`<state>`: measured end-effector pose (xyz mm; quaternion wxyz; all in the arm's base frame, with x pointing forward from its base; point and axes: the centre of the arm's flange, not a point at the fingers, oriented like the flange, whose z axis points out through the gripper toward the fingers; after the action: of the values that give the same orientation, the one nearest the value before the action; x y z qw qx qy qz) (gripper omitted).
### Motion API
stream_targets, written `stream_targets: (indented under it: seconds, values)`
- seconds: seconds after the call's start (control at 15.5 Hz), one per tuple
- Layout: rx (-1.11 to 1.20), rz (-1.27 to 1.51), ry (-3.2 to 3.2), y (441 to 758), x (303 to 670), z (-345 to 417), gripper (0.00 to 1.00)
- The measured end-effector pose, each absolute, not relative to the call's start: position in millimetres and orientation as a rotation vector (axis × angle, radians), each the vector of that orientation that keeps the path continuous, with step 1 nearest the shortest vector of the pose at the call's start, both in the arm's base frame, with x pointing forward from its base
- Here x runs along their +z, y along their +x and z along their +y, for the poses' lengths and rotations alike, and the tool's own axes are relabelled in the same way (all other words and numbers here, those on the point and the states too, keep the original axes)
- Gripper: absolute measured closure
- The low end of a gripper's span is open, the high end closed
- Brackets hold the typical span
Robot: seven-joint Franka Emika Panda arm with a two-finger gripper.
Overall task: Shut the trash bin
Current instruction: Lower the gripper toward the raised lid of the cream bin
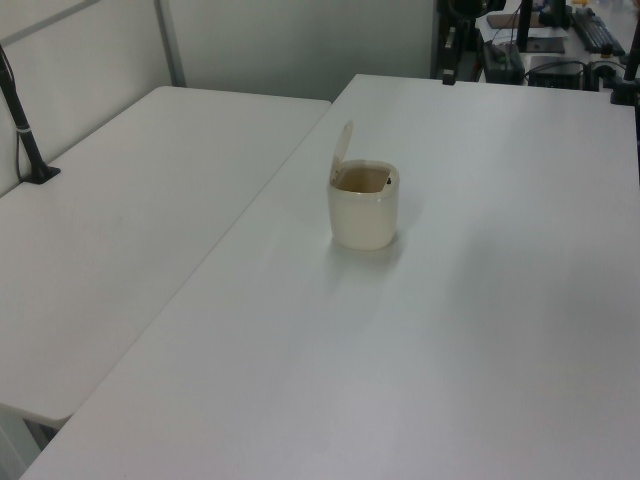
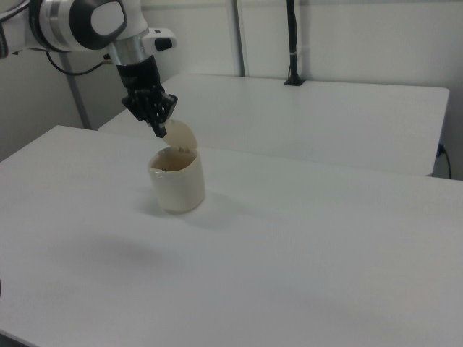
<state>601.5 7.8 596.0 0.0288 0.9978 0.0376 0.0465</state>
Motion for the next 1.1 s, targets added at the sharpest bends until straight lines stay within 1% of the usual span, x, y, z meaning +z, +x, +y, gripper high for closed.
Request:
stream_targets:
  seconds: [0.06,0.13,0.19,0.26,0.65,0.84,1.1]
  values:
    - [0.193,0.120,3.075,607.7,594.7,9.2,0.93]
    - [0.262,0.127,3.068,616.5,592.6,11.4,0.96]
    - [0.321,0.133,3.062,623.1,591.8,13.6,0.96]
    - [0.388,0.142,3.054,630.0,591.6,16.8,0.99]
    - [0.779,0.145,3.005,670.4,579.6,48.1,0.99]
    - [0.913,0.136,2.995,689.9,554.0,77.6,0.99]
    - [1.000,0.136,2.979,701.4,537.8,87.4,0.99]
